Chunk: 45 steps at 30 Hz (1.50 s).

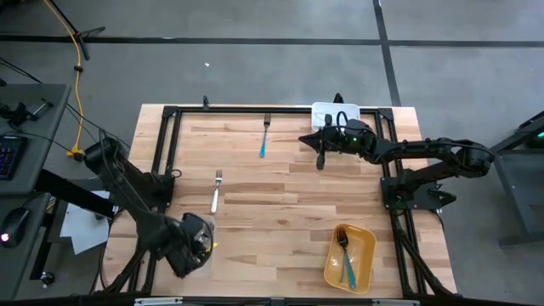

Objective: Sort silverware by color (type)
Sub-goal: Put the pink fork into the transparent bin, then put the blue fork into the yellow bin

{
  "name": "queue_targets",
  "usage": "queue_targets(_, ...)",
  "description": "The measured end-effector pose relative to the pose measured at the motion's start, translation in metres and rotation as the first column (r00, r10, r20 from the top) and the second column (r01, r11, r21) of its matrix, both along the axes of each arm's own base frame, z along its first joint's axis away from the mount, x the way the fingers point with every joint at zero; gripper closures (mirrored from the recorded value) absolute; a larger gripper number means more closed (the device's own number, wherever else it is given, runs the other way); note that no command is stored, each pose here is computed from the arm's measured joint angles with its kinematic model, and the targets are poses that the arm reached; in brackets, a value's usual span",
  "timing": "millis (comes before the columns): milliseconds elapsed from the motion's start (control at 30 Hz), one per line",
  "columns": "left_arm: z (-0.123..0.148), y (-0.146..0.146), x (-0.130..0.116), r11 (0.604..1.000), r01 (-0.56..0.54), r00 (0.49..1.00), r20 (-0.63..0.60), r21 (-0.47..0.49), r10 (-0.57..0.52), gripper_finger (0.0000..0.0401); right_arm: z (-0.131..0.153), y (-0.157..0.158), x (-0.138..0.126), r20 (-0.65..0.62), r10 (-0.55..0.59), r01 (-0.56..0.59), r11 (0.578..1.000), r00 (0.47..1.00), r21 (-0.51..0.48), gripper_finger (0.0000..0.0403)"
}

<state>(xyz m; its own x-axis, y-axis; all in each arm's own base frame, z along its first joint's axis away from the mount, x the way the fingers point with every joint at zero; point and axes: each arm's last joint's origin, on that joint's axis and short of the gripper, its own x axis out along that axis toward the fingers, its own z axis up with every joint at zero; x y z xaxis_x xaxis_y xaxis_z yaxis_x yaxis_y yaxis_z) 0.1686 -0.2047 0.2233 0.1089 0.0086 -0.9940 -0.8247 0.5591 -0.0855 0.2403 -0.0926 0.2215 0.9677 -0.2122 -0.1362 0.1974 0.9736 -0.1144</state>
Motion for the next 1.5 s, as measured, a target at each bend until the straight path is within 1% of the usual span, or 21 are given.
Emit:
queue_targets(33,0.006,0.005,0.002,0.999,0.027,0.998,0.048,0.016,-0.028,0.0233,0.002,0.000,0.001,0.001,0.000,0.000,1.000,1.000,0.002,0.0403)
queue_targets(100,0.017,0.017,0.006,0.994,0.075,0.986,0.141,0.078,-0.086,0.0238,0.003,-0.001,0.002,-0.011,0.000,0.000,1.000,1.000,0.012,0.0403)
queue_targets(200,0.030,0.042,0.017,0.972,0.126,0.962,0.213,0.199,-0.169,0.0253,0.004,0.000,0.004,-0.041,0.003,-0.002,1.000,0.999,0.028,0.0403)
queue_targets(300,0.038,0.071,0.033,0.934,0.187,0.941,0.217,0.304,-0.259,0.0274,0.006,-0.001,0.005,-0.045,0.002,0.000,0.999,0.999,0.052,0.0403)
queue_targets(400,0.042,0.103,0.052,0.876,0.221,0.927,0.187,0.428,-0.326,0.0297,0.004,0.000,0.005,-0.056,0.005,-0.001,0.998,0.998,0.070,0.0403)
queue_targets(467,0.043,0.125,0.067,0.846,0.238,0.918,0.173,0.478,-0.356,0.0313,0.003,0.000,0.004,-0.074,0.005,0.001,0.997,0.997,0.077,0.0403)
queue_targets(533,0.043,0.146,0.082,0.824,0.264,0.896,0.190,0.502,-0.402,0.0329,0.001,0.000,0.004,-0.093,0.006,0.001,0.997,0.996,0.079,0.0403)
queue_targets(600,0.039,0.165,0.095,0.813,0.292,0.860,0.235,0.503,-0.454,0.0344,0.000,0.000,0.004,-0.105,0.008,0.000,0.997,0.994,0.074,0.0403)
queue_targets(667,0.034,0.184,0.104,0.811,0.319,0.823,0.281,0.491,-0.494,0.0359,-0.001,0.000,0.004,-0.109,0.008,0.000,0.997,0.994,0.075,0.0403)
queue_targets(733,0.028,0.206,0.112,0.817,0.309,0.794,0.342,0.486,-0.503,0.0372,-0.001,0.000,0.004,-0.111,0.008,0.000,0.997,0.994,0.075,0.0403)
queue_targets(767,0.024,0.218,0.115,0.824,0.295,0.790,0.361,0.484,-0.495,0.0378,-0.001,0.000,0.004,-0.113,0.008,0.000,0.997,0.994,0.076,0.0403)
queue_targets(833,0.015,0.245,0.118,0.844,0.259,0.809,0.371,0.469,-0.455,0.0388,-0.001,0.000,0.003,-0.113,0.008,0.000,0.997,0.994,0.074,0.0403)
queue_targets(933,0.008,0.281,0.127,0.854,0.196,0.807,0.415,0.482,-0.419,0.0394,-0.002,0.000,0.003,-0.124,0.009,-0.001,0.998,0.992,0.069,0.0403)
queue_targets(1000,-0.002,0.299,0.131,0.856,0.177,0.812,0.419,0.485,-0.406,0.0390,-0.003,0.000,0.003,-0.136,0.011,-0.003,0.998,0.991,0.060,0.0403)
queue_targets(1100,-0.016,0.321,0.138,0.853,0.148,0.822,0.417,0.500,-0.387,0.0369,-0.004,0.000,0.002,-0.146,0.010,-0.001,0.998,0.989,0.060,0.0403)
queue_targets(1167,-0.027,0.333,0.140,0.858,0.127,0.837,0.411,0.498,-0.363,0.0351,-0.004,-0.001,0.002,-0.146,0.005,0.003,0.998,0.989,0.060,0.0403)
queue_targets(1233,-0.039,0.345,0.140,0.875,0.125,0.865,0.380,0.468,-0.327,0.0330,-0.004,-0.003,0.001,-0.148,-0.003,0.012,0.998,0.989,0.060,0.0403)
queue_targets(1333,-0.049,0.363,0.146,0.896,0.109,0.880,0.378,0.430,-0.288,0.0297,-0.004,-0.004,0.001,-0.148,-0.009,0.019,0.998,0.989,0.063,0.0403)
queue_targets(1500,-0.060,0.387,0.160,0.901,0.084,0.898,0.359,0.426,-0.254,0.0248,-0.004,-0.004,0.001,-0.152,-0.009,0.019,0.998,0.988,0.066,0.0403)
